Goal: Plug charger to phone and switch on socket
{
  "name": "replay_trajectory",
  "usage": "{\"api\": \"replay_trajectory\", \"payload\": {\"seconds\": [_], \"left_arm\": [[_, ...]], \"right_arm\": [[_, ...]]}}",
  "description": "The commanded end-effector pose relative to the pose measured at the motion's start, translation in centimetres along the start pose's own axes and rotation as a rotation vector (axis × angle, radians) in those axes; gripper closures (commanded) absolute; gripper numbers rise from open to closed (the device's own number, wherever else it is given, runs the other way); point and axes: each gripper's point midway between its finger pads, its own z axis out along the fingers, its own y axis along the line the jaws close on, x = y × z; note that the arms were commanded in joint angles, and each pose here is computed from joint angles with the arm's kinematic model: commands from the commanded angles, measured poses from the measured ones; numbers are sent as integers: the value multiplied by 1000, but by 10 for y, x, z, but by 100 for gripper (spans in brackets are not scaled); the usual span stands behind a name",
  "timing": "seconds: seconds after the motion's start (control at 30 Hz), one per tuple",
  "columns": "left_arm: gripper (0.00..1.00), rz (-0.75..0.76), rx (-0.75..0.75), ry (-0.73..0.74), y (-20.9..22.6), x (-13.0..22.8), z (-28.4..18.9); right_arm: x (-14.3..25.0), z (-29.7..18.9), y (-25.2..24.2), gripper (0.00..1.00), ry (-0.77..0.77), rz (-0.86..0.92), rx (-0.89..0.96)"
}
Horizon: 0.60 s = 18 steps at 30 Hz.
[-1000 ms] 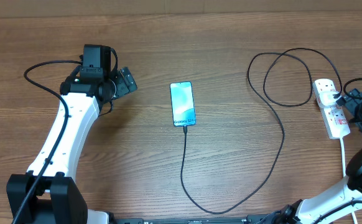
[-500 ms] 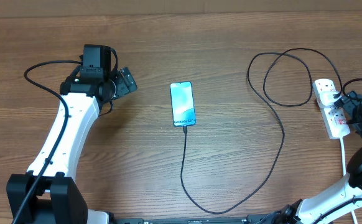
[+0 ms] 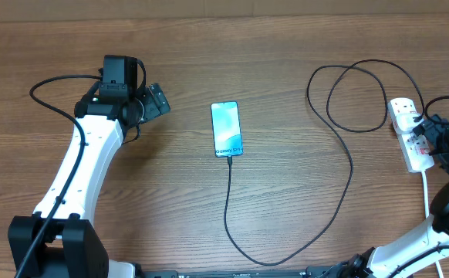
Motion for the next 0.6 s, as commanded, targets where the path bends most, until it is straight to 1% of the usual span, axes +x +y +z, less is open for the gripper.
{"api": "replay_trajectory", "payload": {"seconds": [0.0,0.17,0.27,0.37,0.57], "left_arm": [[0,17,-12,-21,2,-5,-4],[0,17,-12,-21,2,-5,-4],[0,17,-12,-21,2,-5,-4],[1,17,-12,-21,2,-5,-4],[0,17,-12,-21,2,-5,-4]], "right_arm": [[-11,-20,-4,0,-59,25,23],[-14,-49,-3,0,-110,38,-3],[-10,-58,4,0,-105,34,-51],[-4,-62,8,0,-84,16,-76],[10,-57,3,0,-33,14,-57]]}}
